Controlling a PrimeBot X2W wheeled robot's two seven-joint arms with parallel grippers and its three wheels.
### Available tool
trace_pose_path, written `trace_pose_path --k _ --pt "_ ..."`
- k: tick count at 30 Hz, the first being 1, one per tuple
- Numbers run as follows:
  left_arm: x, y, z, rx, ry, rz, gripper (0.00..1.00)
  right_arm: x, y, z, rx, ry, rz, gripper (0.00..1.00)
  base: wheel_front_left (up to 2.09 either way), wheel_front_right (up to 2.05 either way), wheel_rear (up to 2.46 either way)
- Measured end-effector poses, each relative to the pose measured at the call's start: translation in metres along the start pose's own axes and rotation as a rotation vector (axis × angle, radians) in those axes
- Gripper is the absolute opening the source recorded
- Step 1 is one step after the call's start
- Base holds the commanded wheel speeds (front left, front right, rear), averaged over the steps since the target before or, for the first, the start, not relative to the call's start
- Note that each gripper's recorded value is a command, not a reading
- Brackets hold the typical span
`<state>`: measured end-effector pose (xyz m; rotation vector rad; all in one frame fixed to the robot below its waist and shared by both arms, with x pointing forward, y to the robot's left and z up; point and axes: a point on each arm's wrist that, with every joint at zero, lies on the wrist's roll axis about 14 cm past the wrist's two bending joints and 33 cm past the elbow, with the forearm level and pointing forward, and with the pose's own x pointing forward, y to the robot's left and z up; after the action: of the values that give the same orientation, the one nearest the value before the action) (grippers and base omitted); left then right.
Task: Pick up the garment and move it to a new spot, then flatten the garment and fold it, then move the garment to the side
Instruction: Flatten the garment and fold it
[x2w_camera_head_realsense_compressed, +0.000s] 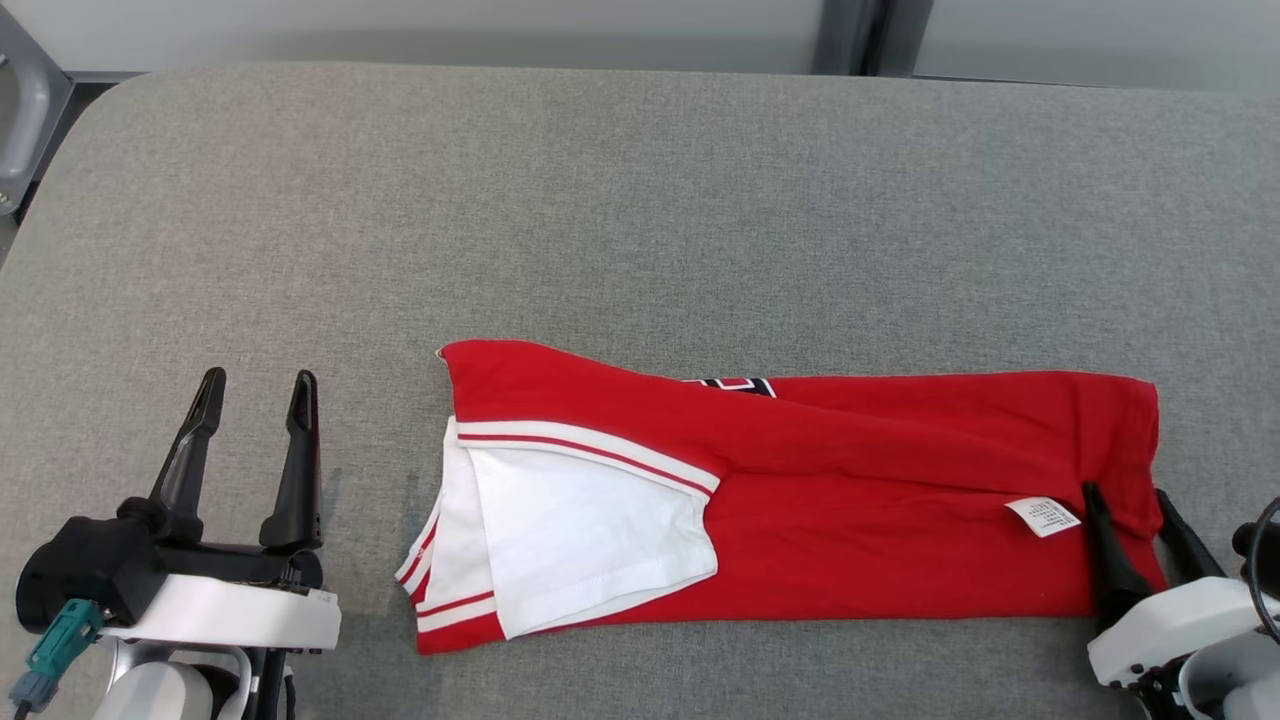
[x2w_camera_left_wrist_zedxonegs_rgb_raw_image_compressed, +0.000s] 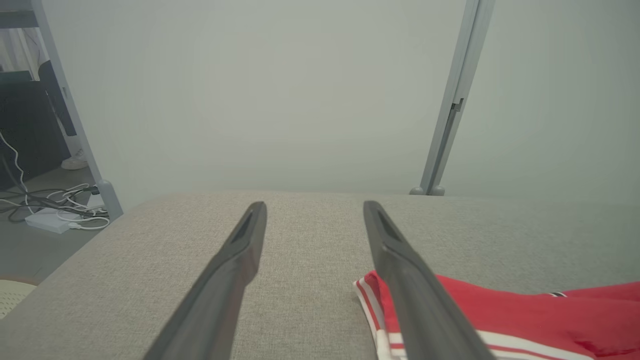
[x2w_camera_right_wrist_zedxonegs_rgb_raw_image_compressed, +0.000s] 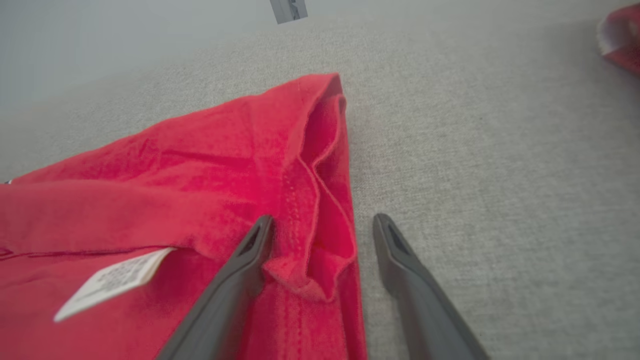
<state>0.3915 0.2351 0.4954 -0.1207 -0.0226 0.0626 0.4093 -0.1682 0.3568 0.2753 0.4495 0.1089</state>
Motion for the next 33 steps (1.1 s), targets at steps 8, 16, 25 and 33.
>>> trace_pose_path --k 8,16,25,33 --pt "0.004 -0.008 0.002 0.010 -0.010 -0.028 1.00 -0.002 0.012 -0.010 0.075 0.029 0.026 0.00 0.00 0.00 0.00" --pt "0.010 -0.018 0.005 0.009 -0.023 -0.061 1.00 -0.019 -0.020 -0.002 0.087 -0.021 -0.044 0.00 0.00 0.00 0.00" --pt "0.007 -0.028 0.010 0.016 -0.032 -0.095 1.00 -0.050 -0.072 0.021 0.046 -0.098 -0.161 0.00 0.00 0.00 0.00" --pt "0.007 -0.034 0.019 0.022 -0.051 -0.118 1.00 -0.046 -0.031 0.068 -0.014 -0.228 -0.034 0.00 0.00 0.00 0.00"
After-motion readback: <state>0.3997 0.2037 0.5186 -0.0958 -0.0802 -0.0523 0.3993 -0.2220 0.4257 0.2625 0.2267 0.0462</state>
